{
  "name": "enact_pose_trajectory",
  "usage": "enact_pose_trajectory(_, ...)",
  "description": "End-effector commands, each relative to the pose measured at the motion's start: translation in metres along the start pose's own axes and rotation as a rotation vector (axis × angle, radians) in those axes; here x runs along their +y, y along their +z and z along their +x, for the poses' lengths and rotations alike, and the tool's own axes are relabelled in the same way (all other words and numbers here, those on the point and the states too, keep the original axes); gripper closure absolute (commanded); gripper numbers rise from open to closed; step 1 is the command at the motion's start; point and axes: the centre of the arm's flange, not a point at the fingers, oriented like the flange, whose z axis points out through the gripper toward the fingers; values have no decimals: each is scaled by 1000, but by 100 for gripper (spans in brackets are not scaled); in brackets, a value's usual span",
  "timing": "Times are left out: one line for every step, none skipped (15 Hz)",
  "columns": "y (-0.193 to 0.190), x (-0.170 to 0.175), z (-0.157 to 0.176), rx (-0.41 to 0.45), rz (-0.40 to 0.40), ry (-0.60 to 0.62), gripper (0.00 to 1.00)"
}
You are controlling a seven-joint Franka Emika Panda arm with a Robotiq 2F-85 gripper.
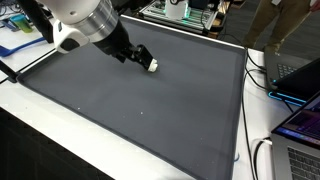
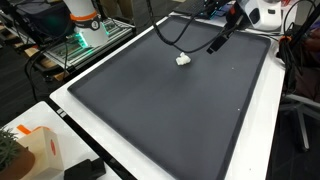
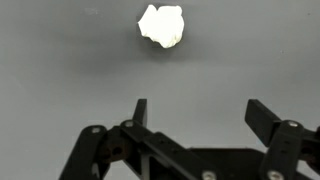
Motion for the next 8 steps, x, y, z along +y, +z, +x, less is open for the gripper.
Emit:
enact_pose_trajectory(11,1,21,-36,-17,30,0)
enact_pose_trajectory(15,1,23,-36,-18,34,0)
enact_pose_trajectory(18,2,25,-31,-15,39,0)
enact_pose_trajectory(20,2,27,-28,-14,41,0)
enact_pose_trajectory(22,3,29,-34,-19,46,0)
enact_pose_trajectory(24,3,31,-33,-21,52,0)
enact_pose_trajectory(26,4,32,-41,-21,55,0)
enact_pose_trajectory(28,5,33,-45,-21,61,0)
